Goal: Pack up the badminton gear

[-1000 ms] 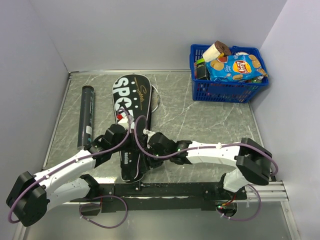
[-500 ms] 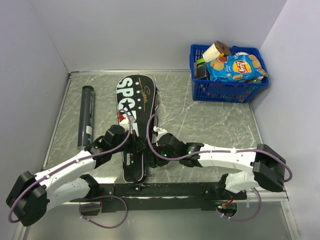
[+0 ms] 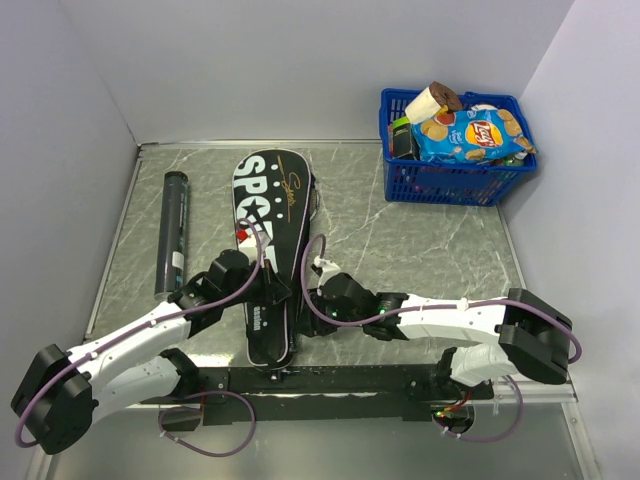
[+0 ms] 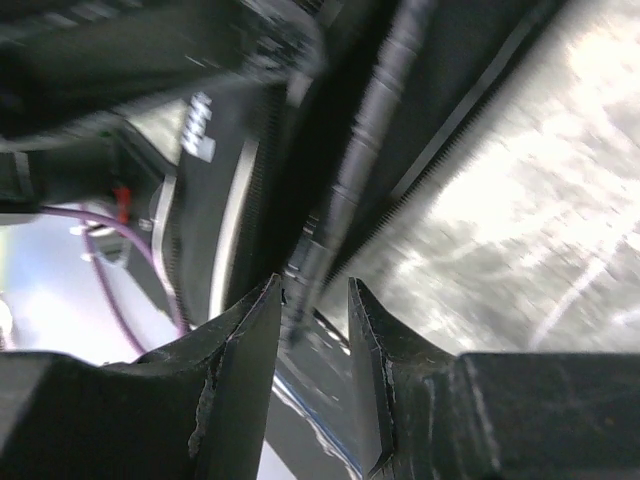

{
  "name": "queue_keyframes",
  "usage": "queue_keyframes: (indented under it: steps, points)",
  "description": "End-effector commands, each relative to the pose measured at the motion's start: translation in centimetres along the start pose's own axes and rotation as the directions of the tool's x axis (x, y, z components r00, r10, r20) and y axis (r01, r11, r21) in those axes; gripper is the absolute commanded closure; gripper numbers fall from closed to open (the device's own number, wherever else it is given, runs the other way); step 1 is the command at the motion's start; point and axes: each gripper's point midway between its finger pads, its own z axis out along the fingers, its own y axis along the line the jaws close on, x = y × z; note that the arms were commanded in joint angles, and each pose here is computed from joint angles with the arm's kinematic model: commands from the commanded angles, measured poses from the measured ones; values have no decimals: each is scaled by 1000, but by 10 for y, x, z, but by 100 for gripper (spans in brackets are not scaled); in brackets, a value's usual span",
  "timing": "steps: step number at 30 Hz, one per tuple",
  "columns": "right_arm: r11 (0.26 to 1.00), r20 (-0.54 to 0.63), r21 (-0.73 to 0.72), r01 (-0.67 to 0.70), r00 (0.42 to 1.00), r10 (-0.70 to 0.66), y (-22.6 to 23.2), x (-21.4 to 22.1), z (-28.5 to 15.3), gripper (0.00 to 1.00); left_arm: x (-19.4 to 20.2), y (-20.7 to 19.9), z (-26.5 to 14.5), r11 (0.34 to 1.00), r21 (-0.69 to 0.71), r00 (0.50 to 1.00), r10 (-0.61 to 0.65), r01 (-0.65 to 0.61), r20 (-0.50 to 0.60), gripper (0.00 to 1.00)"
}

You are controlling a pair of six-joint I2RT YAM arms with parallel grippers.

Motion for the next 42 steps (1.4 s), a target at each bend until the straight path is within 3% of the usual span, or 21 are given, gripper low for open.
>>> queue_keyframes:
  steps: [1,20,24,31,42]
  points:
    - [994,44,-106,-27,999,32,23,-13,5,59,-16,-26,-7,996,92,999,14,-18,43,99]
    - [992,0,-111,-56,998,57,15,3,23,60,-18,-30,-5,994,105,999,13,-17,41,99]
    - [988,-10,-136,-75,997,75,17,6,27,69,-20,-33,-6,993,115,999,10,-15,44,99]
    - [960,-6,-263,-100,995,102,35,7,33,81,-20,-39,-6,989,148,999,3,-9,47,99]
    - [829,-5,-546,-118,990,138,85,-3,38,82,-20,-49,-8,978,208,998,-38,28,46,99]
